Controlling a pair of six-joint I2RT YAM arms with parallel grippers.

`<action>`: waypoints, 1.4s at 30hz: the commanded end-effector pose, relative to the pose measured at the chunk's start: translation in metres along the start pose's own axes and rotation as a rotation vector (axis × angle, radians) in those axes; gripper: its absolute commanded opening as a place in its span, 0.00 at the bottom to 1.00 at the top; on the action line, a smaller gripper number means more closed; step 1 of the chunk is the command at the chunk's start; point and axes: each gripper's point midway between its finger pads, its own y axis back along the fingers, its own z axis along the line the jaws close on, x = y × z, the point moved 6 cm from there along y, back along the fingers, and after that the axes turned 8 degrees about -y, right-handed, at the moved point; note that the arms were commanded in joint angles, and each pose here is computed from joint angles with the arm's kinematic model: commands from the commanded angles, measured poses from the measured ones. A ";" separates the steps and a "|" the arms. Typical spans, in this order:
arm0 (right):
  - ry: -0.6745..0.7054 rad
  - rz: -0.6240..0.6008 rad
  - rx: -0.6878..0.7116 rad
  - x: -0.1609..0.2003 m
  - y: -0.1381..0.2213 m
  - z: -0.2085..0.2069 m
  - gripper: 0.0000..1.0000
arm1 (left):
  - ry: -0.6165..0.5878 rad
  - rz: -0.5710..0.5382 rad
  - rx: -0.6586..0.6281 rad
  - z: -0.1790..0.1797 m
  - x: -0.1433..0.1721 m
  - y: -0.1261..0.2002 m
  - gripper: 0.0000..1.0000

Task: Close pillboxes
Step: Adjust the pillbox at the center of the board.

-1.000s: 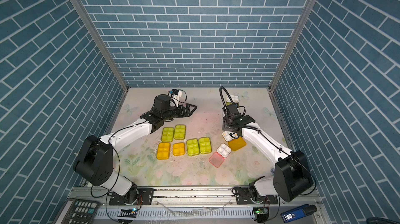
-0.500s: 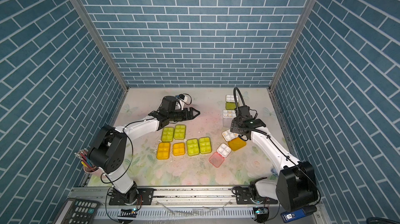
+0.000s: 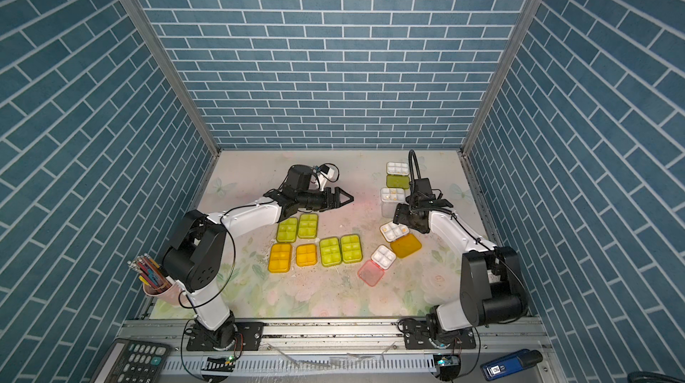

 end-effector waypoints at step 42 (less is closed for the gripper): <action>0.000 0.103 -0.197 -0.054 -0.083 0.037 0.79 | -0.016 0.055 0.015 -0.008 0.003 -0.007 0.86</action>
